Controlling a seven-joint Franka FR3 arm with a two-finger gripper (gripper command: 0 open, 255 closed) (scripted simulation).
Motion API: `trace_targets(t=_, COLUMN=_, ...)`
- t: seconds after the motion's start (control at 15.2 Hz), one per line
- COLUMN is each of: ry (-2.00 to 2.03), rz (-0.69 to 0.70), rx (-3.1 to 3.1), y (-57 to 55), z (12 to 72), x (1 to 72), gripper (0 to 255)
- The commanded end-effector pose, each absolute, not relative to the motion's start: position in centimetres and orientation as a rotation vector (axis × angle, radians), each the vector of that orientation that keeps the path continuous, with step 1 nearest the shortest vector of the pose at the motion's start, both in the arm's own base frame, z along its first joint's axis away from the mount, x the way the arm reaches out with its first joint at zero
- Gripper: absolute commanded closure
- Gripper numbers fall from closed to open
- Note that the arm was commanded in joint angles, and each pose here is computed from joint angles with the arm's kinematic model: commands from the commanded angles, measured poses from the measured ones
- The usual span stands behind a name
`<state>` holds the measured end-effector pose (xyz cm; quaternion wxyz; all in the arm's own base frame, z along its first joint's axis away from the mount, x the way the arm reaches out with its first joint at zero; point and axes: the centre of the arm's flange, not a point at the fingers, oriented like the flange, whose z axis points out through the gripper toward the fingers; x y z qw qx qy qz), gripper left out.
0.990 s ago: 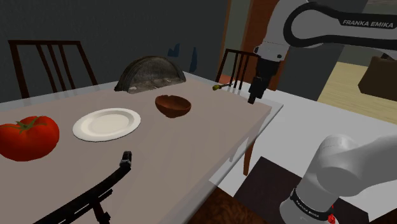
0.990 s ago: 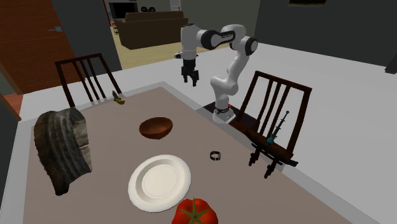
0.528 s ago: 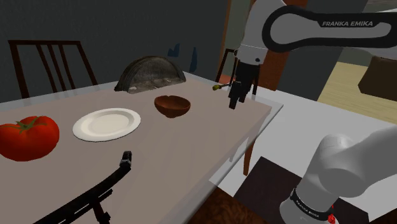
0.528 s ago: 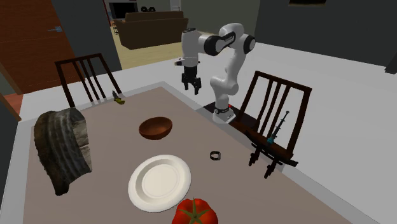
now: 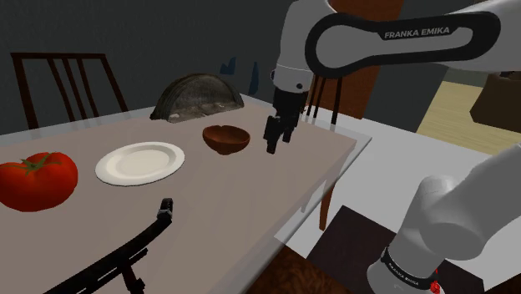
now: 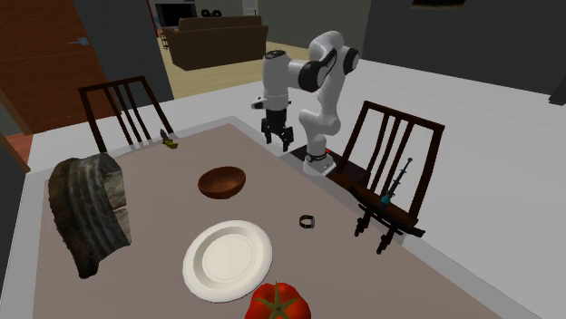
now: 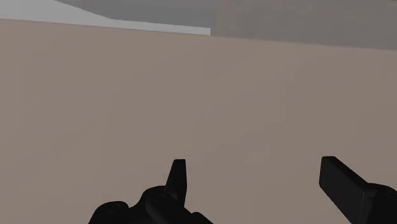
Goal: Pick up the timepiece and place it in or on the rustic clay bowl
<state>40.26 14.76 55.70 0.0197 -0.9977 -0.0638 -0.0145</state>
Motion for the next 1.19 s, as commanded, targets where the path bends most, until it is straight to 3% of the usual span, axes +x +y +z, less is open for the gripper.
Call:
trace_targets(t=0.0, ry=-0.222, rz=-0.042, rx=-3.096, y=17.3, z=54.9, x=41.3, gripper=0)
trace_targets(t=1.12, ry=-0.431, rz=-0.013, rx=-3.102, y=38.3, z=50.3, x=49.2, gripper=0)
